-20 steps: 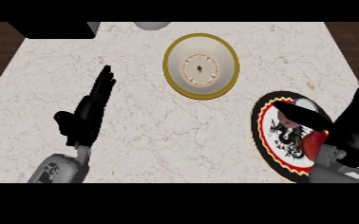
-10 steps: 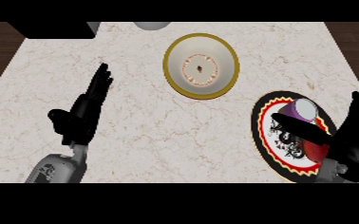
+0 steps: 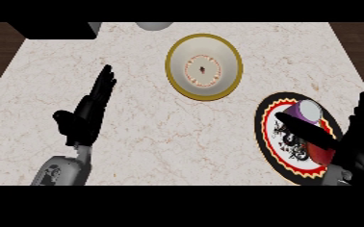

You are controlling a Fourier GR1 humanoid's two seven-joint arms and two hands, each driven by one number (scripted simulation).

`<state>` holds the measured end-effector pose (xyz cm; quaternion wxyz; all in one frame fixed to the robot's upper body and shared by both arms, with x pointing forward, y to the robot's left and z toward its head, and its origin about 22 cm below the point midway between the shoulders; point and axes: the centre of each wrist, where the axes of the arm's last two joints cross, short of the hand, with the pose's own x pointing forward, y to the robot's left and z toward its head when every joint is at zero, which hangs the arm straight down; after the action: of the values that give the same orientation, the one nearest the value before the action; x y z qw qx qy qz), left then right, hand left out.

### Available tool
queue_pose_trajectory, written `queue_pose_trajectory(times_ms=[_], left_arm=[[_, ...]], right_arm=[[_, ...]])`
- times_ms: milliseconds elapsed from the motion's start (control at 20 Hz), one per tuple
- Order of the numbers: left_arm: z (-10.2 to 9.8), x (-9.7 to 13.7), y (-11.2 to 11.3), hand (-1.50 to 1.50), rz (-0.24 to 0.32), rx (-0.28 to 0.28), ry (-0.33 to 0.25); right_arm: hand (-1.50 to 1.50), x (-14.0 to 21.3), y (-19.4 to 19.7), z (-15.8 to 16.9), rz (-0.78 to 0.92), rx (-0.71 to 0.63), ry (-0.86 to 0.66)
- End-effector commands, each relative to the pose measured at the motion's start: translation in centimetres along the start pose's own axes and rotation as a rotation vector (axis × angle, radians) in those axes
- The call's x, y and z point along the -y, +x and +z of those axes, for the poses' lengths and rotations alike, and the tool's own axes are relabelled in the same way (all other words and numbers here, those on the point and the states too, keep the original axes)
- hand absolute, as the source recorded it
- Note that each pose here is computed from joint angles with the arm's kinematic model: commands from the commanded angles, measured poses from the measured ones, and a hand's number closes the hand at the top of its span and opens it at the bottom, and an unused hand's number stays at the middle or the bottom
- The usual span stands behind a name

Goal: Pick the can from the plate and place it in the bowl

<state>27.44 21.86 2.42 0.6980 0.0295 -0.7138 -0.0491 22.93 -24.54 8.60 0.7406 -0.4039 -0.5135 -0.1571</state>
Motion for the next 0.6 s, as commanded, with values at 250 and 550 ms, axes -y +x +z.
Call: queue_pose_trajectory(times_ms=[250,550], left_arm=[[0.5,-0.1,-0.6,0.0,-0.01,-0.007,-0.001],[-0.8,-0.6,2.9,0.0,-0.009,0.0,-0.006]], right_arm=[[-1.5,-1.8,-2.8,0.8,-0.09,-0.035,0.016],[-1.5,-4.2,-5.1,-1.3,-0.104,-0.053,-0.006]])
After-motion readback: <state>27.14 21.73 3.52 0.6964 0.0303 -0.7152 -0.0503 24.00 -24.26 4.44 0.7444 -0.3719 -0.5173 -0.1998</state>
